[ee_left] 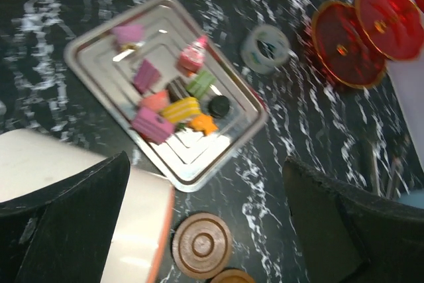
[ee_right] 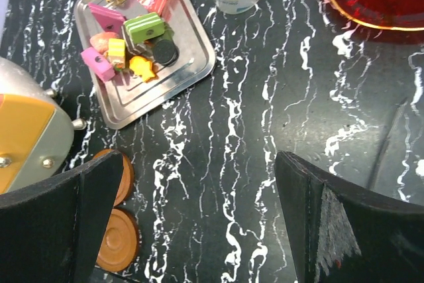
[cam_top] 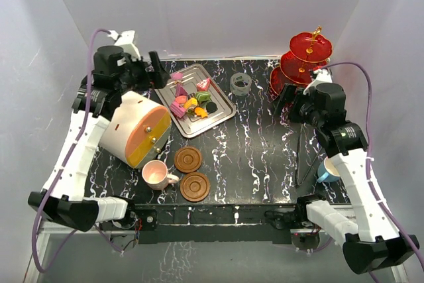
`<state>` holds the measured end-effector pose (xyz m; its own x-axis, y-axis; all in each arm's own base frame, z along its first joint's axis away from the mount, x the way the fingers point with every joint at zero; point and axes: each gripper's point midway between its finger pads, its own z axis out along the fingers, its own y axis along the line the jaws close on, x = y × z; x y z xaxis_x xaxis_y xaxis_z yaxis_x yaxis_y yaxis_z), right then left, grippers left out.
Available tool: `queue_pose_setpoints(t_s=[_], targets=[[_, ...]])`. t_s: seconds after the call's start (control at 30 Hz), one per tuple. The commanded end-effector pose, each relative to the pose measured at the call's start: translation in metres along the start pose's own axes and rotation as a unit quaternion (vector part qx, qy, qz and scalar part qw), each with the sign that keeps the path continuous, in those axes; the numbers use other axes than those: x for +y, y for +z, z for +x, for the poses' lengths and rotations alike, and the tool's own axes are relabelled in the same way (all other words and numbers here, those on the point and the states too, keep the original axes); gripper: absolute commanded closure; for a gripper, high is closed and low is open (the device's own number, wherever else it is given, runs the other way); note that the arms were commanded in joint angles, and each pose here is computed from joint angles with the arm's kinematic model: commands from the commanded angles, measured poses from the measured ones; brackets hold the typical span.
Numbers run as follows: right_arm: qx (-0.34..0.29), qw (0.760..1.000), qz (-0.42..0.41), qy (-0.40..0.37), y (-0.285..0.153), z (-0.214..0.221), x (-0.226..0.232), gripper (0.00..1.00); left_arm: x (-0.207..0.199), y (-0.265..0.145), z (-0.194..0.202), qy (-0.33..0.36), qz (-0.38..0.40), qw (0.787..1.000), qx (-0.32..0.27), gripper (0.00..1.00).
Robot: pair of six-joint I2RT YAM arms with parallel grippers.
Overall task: Serve the afternoon tea
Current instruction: Move the distractor to the center of the board.
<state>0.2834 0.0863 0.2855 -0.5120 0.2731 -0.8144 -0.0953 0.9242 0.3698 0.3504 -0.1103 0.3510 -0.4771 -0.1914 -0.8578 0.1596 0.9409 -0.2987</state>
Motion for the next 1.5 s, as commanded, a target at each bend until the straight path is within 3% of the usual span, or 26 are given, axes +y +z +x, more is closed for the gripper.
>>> queue_pose_setpoints(t_s=[0.0,0.3,0.47,0.57,0.83,1.13,1.47], targets=[[-0.036,0.997,-0.059,0.03,-0.002,-0.013,0.02,0.02,-0.062,0.004,0.016,0.039,0.142,0.988,0.038,0.01],[-0.015,0.995,-0.079,0.055,0.005,0.0,0.023,0.02,-0.111,0.012,0.121,0.098,0.223,0.954,0.174,0.01],[-0.002,0.994,-0.086,0.066,0.009,0.006,0.024,0.02,-0.093,0.007,0.169,0.121,0.199,0.944,0.233,0.01],[0.006,0.994,-0.084,0.076,0.012,0.01,0.024,0.02,-0.072,0.01,0.183,0.137,0.159,0.95,0.232,0.01],[0.021,0.991,-0.086,0.098,0.017,0.014,0.025,0.02,-0.014,0.033,0.178,0.168,0.002,0.969,0.182,0.01],[0.039,0.99,-0.083,0.108,0.021,0.025,0.023,0.02,0.06,0.047,0.156,0.162,-0.208,0.952,0.157,0.01],[0.055,0.989,-0.082,0.114,0.026,0.031,0.022,0.02,0.122,0.042,0.141,0.09,-0.286,0.943,0.142,0.01]])
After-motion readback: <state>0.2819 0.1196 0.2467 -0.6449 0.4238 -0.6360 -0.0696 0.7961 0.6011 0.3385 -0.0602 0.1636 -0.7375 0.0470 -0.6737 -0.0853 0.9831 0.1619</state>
